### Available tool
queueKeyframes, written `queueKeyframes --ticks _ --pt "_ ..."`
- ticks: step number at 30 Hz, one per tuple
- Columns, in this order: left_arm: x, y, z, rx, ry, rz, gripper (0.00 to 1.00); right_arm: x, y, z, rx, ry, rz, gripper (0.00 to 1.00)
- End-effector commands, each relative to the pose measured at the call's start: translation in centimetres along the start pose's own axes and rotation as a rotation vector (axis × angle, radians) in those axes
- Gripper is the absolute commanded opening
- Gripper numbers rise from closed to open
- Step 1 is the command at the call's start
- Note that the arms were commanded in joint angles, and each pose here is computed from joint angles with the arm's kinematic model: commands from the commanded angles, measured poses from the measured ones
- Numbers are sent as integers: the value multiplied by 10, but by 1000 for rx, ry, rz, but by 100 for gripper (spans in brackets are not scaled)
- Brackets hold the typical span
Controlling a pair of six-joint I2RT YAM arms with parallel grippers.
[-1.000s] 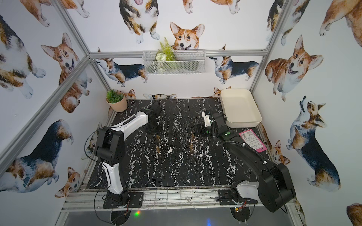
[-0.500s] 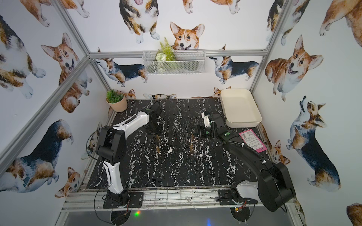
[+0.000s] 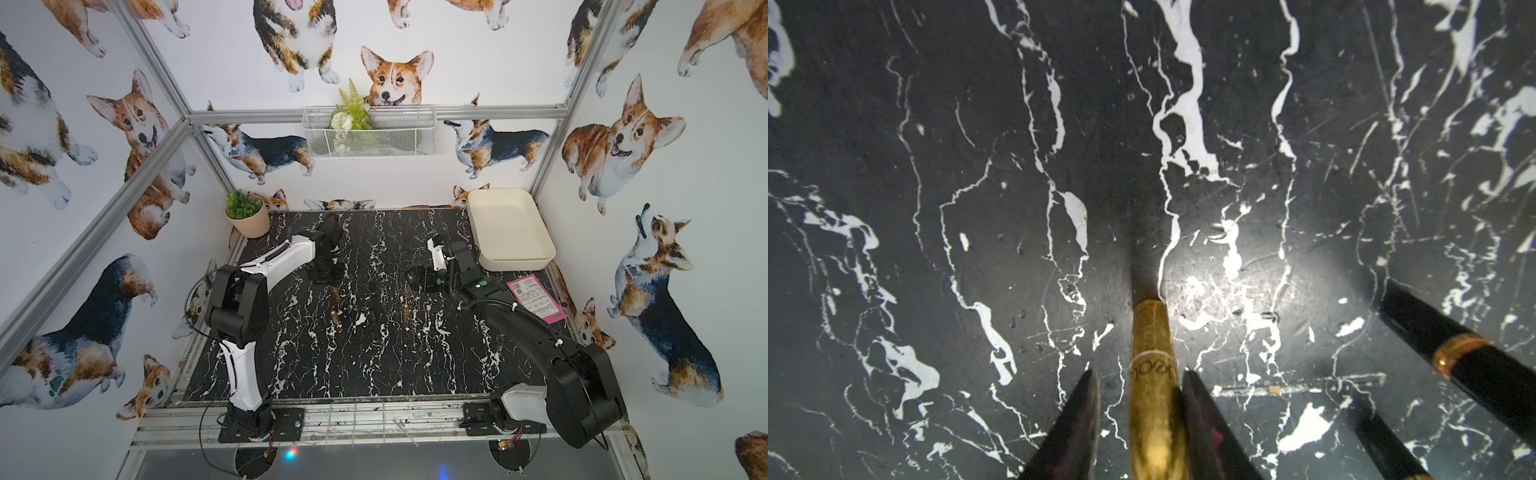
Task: Open the lipstick cap
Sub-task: Pick up the lipstick at the center of the board.
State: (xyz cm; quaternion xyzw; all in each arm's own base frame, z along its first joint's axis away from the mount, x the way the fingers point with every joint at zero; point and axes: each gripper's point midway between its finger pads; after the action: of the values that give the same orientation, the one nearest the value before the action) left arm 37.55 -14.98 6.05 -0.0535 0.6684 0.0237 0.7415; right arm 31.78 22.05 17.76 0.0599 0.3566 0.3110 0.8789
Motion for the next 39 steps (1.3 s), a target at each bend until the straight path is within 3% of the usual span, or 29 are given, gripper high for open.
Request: queueKeyframes --ticks 1,14,17,25,33,39 --pt "-1 2 -5 7 19 0 31 0 1 6 -11 -21 0 92" --pt "-11 2 -7 21 21 2 11 -2 8 13 -28 -29 32 91" --pt "-31 -1 -6 31 14 -22 5 -5 17 17 -46 -36 69 90" --pt "-112 -30 -13 74 -21 -154 5 -15 49 25 -224 -31 127 88" --pt "-178 -75 -45 109 1 -401 5 -21 84 23 -509 -56 134 88" --pt "-212 -100 -74 159 34 -551 7 -18 112 23 -602 -76 193 86"
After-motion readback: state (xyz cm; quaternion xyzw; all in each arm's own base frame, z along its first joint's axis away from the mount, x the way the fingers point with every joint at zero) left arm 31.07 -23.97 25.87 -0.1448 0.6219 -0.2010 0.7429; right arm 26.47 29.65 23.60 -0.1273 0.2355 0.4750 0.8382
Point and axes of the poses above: each gripper's point midway between its finger pads, its own x axis out along the fingers, its own y axis along the line the jaws close on, z = x × y, and after that the axes turned 13 degrees about -x, right-handed
